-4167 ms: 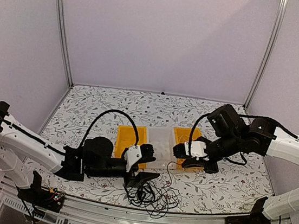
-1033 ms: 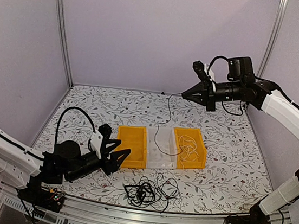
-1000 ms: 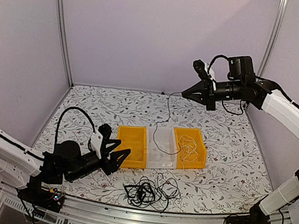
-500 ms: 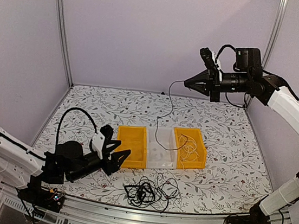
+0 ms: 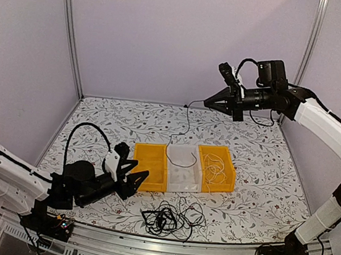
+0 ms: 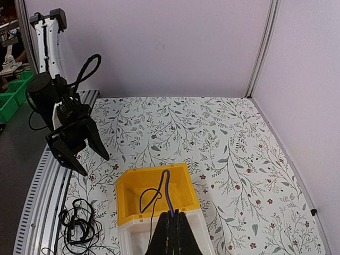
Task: Untangle the cables
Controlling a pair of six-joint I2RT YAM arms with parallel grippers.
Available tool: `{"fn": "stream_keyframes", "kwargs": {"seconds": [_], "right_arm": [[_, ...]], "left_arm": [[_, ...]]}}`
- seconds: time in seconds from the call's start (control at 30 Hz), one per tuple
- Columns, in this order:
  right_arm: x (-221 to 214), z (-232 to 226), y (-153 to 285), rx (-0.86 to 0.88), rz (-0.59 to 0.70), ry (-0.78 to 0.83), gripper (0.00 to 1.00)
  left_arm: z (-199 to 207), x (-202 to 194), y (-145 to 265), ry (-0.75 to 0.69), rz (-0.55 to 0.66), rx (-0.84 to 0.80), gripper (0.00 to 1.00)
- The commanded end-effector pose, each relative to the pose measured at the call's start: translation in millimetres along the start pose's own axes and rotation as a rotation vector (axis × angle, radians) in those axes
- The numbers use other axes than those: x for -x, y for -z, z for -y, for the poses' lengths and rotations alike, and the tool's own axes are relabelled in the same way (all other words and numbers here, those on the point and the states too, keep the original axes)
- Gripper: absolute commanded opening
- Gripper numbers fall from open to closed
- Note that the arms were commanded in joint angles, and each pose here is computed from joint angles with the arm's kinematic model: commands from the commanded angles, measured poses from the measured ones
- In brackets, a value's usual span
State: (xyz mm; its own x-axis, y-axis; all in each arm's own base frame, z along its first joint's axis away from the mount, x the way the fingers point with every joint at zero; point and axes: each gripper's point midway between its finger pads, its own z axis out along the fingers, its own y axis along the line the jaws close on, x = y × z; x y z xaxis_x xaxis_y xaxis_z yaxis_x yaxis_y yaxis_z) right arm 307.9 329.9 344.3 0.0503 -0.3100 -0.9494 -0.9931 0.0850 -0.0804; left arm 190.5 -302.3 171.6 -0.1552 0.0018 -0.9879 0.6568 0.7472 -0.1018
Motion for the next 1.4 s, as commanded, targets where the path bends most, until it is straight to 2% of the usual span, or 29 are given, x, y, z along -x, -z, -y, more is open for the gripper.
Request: {"fn": "stream_keyframes", "kwargs": {"seconds": [0.0, 0.43, 0.73, 0.97, 1.17, 1.37], "right_arm": [[-0.1, 3.6, -5.5, 0.025, 0.017, -0.017, 0.0], [-85.6, 7.7, -28.7, 0.013, -0.118, -0.09, 0.0], [-100.4, 19.7, -24.9, -0.056, -0.141, -0.098, 0.0], [-130.3, 28.9, -29.6, -0.108, -0.222, -0.129, 0.0], [-154.8, 20.9, -34.2, -0.088, -0.279, -0.137, 0.0], [-168.1, 1.1, -59.5, -0.017, -0.336, -0.142, 0.0]], "left_arm": [[-6.4, -1.2, -3.1, -0.001, -0.004, 0.026, 0.52], [-9.3, -3.1, 0.1, -0.003, -0.013, 0.033, 0.52], [-10.3, -2.5, -1.0, -0.015, -0.016, 0.037, 0.52], [-9.6, -5.5, -3.1, -0.022, -0.036, 0.041, 0.52], [-8.6, -5.9, -6.9, -0.035, -0.059, 0.048, 0.52], [-9.8, -6.5, -12.7, -0.037, -0.066, 0.061, 0.52]]}}
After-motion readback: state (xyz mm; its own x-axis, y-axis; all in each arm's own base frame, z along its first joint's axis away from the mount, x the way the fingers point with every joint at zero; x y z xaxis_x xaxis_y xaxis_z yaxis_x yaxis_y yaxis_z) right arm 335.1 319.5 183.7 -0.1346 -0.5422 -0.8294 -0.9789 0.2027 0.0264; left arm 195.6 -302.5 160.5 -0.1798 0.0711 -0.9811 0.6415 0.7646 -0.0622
